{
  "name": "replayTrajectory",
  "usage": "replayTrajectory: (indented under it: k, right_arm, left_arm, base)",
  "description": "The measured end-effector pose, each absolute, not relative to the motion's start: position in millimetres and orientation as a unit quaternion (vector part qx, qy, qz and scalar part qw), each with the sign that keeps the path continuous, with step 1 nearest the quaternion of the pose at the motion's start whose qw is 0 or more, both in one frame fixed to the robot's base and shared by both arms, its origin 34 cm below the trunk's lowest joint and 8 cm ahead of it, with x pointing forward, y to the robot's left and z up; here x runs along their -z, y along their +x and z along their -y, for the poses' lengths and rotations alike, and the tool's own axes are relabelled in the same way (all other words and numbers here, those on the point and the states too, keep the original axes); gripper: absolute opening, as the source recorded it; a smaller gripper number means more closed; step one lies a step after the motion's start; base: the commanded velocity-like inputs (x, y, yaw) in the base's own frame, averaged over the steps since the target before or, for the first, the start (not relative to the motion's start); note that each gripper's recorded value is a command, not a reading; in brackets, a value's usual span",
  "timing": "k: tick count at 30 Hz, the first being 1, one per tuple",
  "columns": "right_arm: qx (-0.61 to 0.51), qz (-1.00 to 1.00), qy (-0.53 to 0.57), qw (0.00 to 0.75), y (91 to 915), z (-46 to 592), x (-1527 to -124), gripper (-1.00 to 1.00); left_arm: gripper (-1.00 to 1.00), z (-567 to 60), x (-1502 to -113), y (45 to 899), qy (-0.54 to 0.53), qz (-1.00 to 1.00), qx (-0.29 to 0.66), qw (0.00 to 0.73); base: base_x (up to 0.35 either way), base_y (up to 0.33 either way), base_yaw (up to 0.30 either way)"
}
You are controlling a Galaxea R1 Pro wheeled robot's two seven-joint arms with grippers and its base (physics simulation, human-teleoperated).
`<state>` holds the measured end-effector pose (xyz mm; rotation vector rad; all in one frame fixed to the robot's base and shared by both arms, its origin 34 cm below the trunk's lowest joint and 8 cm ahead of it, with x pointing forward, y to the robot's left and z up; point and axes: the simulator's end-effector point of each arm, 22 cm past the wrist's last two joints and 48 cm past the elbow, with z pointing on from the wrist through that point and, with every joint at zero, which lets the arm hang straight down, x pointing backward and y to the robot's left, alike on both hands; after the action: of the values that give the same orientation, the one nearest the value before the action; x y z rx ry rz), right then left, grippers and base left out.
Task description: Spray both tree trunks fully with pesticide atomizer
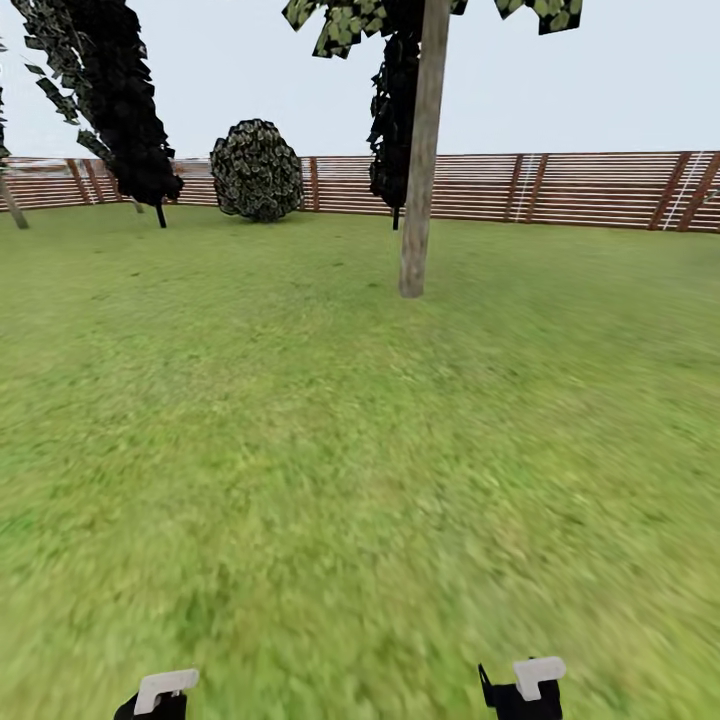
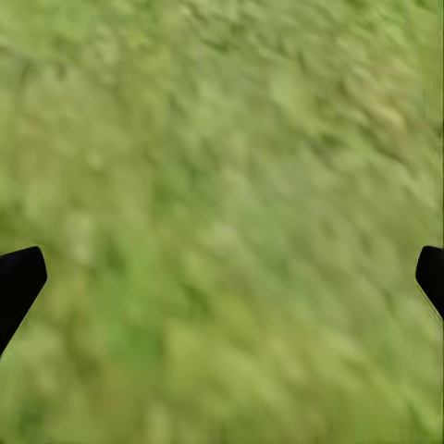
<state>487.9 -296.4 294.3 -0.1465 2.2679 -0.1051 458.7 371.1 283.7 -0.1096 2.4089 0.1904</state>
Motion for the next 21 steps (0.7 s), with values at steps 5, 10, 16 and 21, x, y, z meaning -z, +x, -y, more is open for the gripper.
replayTrajectory:
  k: [5,10,16,21]
  right_arm:
    - [0.042,-0.905,-0.058,0.420,487.9,296.4,-294.4,1.00]
    - [0.042,-0.905,-0.058,0.420,487.8,296.4,-294.3,1.00]
    - [0.042,-0.905,-0.058,0.420,487.8,296.0,-294.3,1.00]
    - [0.041,-0.905,-0.058,0.420,488.3,295.3,-294.5,1.00]
  left_arm:
    - [-1.00,-371.1,-283.8,458.7,-0.042,-0.932,-0.074,0.354]
    - [-1.00,-371.1,-283.8,458.8,-0.042,-0.931,-0.074,0.354]
    - [-1.00,-371.1,-283.7,458.7,-0.042,-0.932,-0.074,0.354]
    - [-1.00,-371.1,-283.8,458.7,-0.042,-0.931,-0.074,0.354]
  base:
    - [0.338,0.000,0.000]
    - [0.337,0.000,0.000]
    - [0.338,0.000,0.000]
    - [0.338,0.000,-0.040]
